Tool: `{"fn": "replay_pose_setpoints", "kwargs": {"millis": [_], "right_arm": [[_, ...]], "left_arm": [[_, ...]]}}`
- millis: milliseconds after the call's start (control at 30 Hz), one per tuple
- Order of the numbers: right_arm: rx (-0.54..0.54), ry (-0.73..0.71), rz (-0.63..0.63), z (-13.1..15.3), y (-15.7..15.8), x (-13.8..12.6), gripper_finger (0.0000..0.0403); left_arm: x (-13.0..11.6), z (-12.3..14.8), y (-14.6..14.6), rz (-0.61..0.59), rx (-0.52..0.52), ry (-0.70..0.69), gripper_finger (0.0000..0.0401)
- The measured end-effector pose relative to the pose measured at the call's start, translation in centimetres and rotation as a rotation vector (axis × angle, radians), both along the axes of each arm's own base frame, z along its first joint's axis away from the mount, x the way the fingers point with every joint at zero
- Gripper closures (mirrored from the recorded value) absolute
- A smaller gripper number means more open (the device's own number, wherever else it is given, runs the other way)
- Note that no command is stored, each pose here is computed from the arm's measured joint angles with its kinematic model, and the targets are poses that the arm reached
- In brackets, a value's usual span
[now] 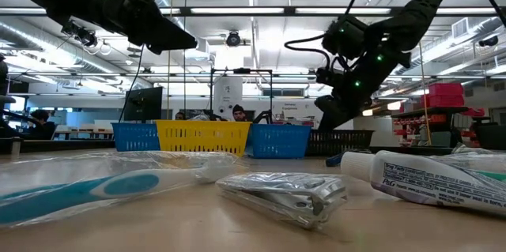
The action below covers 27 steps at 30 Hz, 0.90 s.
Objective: Pick & Place Travel size toiletries
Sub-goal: Put the toothpaste into the black bin, then put the blue toothbrush into the left blue bin
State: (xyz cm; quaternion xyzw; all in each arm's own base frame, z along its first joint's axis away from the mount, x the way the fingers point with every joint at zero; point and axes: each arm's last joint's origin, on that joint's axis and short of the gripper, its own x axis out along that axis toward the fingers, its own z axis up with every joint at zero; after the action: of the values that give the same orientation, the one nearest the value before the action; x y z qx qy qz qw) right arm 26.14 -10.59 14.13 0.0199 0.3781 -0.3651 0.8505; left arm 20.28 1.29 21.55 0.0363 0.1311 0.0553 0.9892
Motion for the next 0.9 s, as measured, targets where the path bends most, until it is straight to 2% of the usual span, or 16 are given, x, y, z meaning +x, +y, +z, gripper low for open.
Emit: {"fn": "replay_pose_setpoints", "kwargs": {"millis": [167, 300, 467, 600, 700, 833, 900], "right_arm": [[-0.032, -0.119, 0.013, 1.3, 0.3, 0.9, 0.0189], [-0.060, -0.233, 0.061, 3.3, 1.6, 1.9, 0.0193], [-0.067, -0.312, 0.158, 4.5, 4.3, 2.8, 0.0213], [-0.054, -0.299, 0.220, 4.4, 6.1, 3.1, 0.0228], [-0.061, -0.274, 0.256, 4.2, 7.0, 3.1, 0.0235], [-0.096, -0.254, 0.287, 4.3, 7.1, 3.2, 0.0240], [-0.106, -0.270, 0.286, 4.5, 7.1, 3.3, 0.0240]], "left_arm": [[0.0, 0.0, 0.0, 0.011, -0.044, -0.010, 0.0285], [0.0, 0.0, -0.1, 0.011, -0.147, -0.021, 0.0285], [0.1, 0.4, -1.2, -0.129, -0.284, -0.050, 0.0285], [0.8, 1.1, -3.1, -0.251, -0.308, -0.145, 0.0285], [1.8, 1.4, -5.0, -0.285, -0.324, -0.200, 0.0285], [3.8, 1.5, -7.5, -0.241, -0.306, -0.134, 0.0285], [5.0, 1.5, -8.5, -0.226, -0.288, -0.044, 0.0285]]}}
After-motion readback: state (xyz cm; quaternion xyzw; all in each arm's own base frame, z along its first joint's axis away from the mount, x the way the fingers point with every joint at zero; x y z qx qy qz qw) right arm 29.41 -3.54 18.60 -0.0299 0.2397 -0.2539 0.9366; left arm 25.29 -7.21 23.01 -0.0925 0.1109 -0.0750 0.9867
